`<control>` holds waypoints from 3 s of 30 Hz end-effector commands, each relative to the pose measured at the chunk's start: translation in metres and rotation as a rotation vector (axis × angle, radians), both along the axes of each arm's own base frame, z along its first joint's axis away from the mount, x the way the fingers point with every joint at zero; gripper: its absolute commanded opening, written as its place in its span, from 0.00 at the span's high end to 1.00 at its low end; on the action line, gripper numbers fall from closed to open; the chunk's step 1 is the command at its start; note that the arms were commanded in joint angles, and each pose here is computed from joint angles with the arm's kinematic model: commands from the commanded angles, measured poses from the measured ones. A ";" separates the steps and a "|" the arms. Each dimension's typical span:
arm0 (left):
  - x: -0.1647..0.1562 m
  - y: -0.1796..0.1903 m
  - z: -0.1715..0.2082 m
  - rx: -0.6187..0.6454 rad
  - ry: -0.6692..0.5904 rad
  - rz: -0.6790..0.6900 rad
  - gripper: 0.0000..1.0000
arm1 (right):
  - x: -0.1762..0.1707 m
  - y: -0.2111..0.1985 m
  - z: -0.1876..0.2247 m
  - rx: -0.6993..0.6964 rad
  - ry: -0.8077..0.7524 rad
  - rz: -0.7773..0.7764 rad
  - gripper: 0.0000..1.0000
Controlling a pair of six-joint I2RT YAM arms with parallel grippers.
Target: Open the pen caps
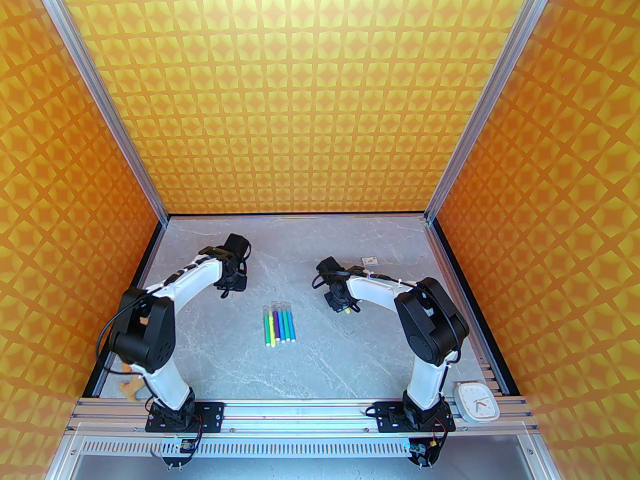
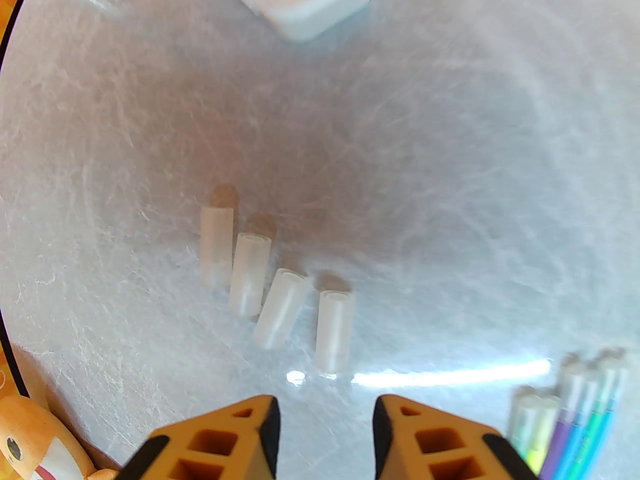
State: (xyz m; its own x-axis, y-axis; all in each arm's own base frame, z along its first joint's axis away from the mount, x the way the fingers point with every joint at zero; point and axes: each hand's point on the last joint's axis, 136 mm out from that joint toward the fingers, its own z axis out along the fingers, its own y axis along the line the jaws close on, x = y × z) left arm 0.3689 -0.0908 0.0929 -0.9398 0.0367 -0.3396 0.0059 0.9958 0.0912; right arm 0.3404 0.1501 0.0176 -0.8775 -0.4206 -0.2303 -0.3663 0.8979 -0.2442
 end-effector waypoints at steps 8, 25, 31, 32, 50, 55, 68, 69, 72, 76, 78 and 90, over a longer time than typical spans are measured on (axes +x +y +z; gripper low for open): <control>-0.014 -0.006 0.006 -0.082 -0.017 -0.013 0.55 | 0.000 -0.004 0.023 -0.002 -0.016 0.003 0.63; -0.030 -0.014 -0.005 -0.293 -0.085 0.024 0.37 | -0.020 0.056 0.060 0.313 0.007 0.035 0.55; -0.029 -0.014 -0.003 -0.344 -0.120 0.024 0.33 | -0.038 0.092 0.059 0.379 0.074 0.085 0.55; -0.029 -0.013 -0.002 -0.349 -0.128 0.025 0.33 | -0.042 0.097 0.058 0.389 0.088 0.096 0.54; -0.039 -0.005 0.004 -0.447 -0.224 0.034 0.21 | -0.084 0.162 0.033 0.475 0.254 0.130 0.54; -0.043 -0.006 0.000 -0.454 -0.216 0.031 0.21 | -0.088 0.170 0.026 0.450 0.263 0.133 0.54; -0.042 -0.003 0.002 -0.449 -0.223 0.024 0.21 | -0.088 0.171 0.007 0.390 0.277 0.116 0.57; -0.041 -0.002 0.002 -0.450 -0.223 0.026 0.21 | -0.087 0.172 0.005 0.384 0.276 0.116 0.57; -0.041 -0.002 0.003 -0.451 -0.224 0.025 0.21 | -0.085 0.169 0.001 0.360 0.268 0.109 0.58; -0.041 -0.001 0.004 -0.450 -0.225 0.026 0.21 | -0.081 0.165 -0.001 0.335 0.250 0.104 0.58; -0.042 -0.001 0.005 -0.451 -0.228 0.027 0.21 | -0.081 0.163 -0.002 0.319 0.246 0.105 0.59; -0.046 0.002 0.013 -0.451 -0.240 0.030 0.21 | -0.068 0.143 -0.007 0.177 0.202 0.100 0.66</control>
